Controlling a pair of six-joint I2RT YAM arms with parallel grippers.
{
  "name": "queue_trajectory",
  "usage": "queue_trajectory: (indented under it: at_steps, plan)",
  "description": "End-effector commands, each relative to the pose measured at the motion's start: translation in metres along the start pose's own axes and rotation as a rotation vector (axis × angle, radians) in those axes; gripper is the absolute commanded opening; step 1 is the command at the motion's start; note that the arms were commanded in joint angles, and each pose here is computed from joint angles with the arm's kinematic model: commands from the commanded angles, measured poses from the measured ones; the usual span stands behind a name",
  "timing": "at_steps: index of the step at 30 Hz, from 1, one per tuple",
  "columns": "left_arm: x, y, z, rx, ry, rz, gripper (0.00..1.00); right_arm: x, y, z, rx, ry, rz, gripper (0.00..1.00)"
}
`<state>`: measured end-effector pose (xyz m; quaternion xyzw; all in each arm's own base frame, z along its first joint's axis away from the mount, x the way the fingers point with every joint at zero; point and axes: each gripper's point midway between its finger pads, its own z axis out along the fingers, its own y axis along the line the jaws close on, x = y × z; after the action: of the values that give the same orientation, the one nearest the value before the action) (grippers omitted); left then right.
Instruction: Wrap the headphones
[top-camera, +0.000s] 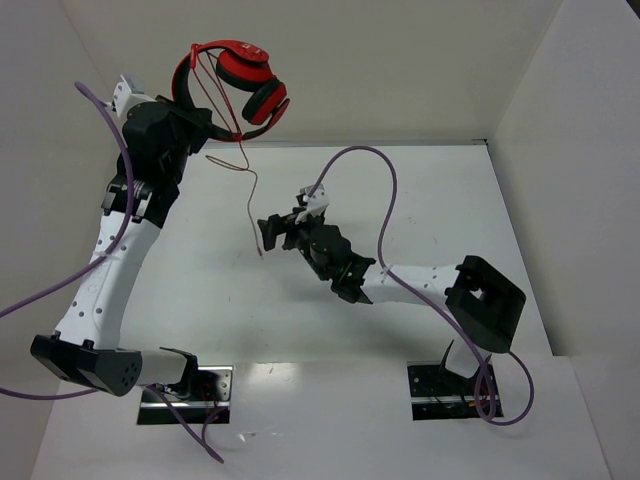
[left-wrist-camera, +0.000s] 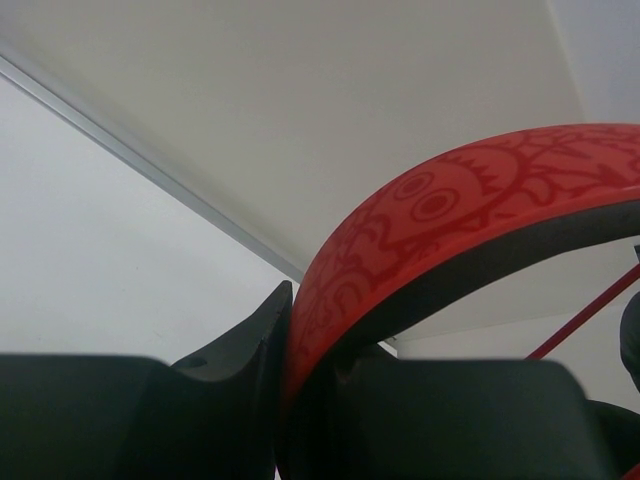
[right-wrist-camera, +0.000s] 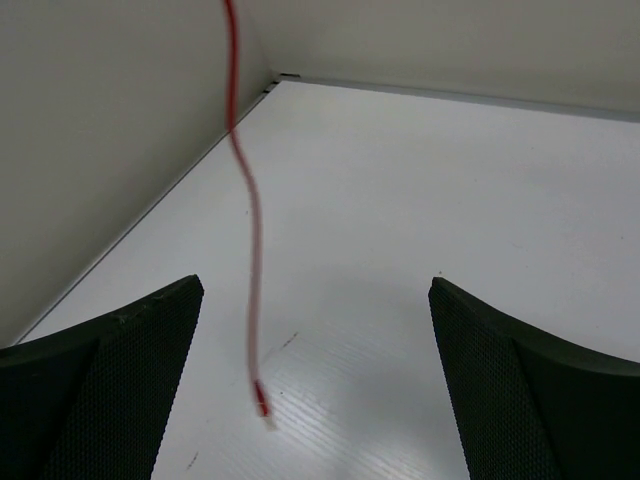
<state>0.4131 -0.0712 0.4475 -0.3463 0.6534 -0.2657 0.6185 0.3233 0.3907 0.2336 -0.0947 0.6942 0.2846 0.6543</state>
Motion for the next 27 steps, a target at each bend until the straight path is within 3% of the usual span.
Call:
queue_trajectory:
  at_steps: [1, 7, 13, 21, 23, 25, 27]
  plan:
    - [-0.036, -0.036, -0.015, 0.129, -0.110, -0.084, 0.00, -0.055, 0.027, 0.005, -0.097, -0.157, 0.031, 1.00]
    - [-0.038, -0.036, -0.020, 0.135, -0.114, -0.086, 0.00, -0.072, 0.028, 0.001, -0.113, -0.198, 0.093, 1.00]
    - [-0.029, -0.039, -0.020, 0.157, -0.071, -0.101, 0.00, -0.075, 0.020, 0.043, -0.034, -0.224, 0.064, 1.00]
    - [-0.031, -0.044, -0.031, 0.184, -0.062, -0.112, 0.00, -0.084, 0.020, 0.086, -0.081, -0.255, 0.057, 1.00]
    - [-0.030, -0.045, -0.031, 0.190, -0.054, -0.111, 0.00, -0.087, 0.025, 0.095, -0.085, -0.263, 0.069, 0.84]
    - [-0.034, -0.049, -0.033, 0.204, -0.065, -0.116, 0.00, -0.079, 0.030, 0.103, -0.099, -0.245, 0.085, 0.80]
    - [-0.035, -0.052, -0.037, 0.218, -0.061, -0.117, 0.00, -0.074, 0.034, 0.104, -0.118, -0.231, 0.133, 0.66]
